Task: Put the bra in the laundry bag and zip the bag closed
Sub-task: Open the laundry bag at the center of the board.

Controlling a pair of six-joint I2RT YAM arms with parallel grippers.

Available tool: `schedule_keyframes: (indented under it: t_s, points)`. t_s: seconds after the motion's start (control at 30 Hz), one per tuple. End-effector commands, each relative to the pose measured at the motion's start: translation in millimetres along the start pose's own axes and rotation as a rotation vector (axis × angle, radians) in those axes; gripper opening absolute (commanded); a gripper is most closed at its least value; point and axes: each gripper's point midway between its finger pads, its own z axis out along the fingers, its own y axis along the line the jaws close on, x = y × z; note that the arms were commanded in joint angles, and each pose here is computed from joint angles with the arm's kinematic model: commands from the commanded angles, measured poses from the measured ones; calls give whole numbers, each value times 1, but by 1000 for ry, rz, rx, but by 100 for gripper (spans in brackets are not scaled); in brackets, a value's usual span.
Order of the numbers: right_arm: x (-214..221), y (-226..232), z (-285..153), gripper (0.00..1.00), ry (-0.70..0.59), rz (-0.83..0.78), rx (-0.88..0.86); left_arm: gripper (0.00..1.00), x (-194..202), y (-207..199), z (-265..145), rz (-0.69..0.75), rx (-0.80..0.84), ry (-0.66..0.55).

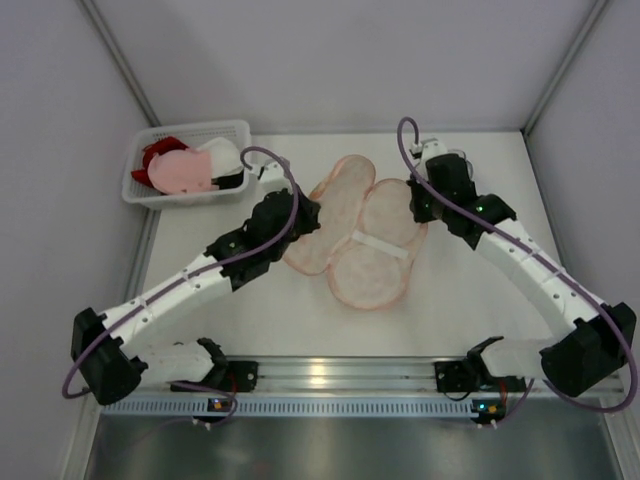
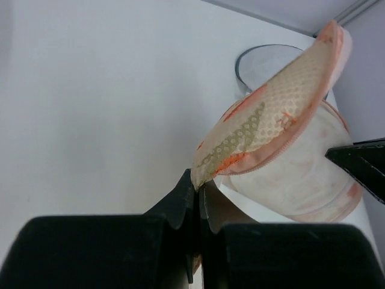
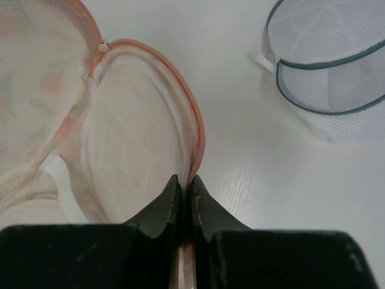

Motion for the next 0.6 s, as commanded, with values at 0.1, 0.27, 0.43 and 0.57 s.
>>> schedule_keyframes:
  t_s: [0.1,0.27,0.43,0.57]
  points:
    - [15,-2,29,0,58,-45,-49,0,109,42,12,-220,-75,303]
    - [40,-5,63,0,109,-63,-40,0,122,82,25,-367,-134,268]
    - [56,-3,94,0,131,-79,-51,0,131,100,34,-317,-195,265]
    - [48,-4,108,0,88,-124,-43,1,128,99,46,-262,-177,282]
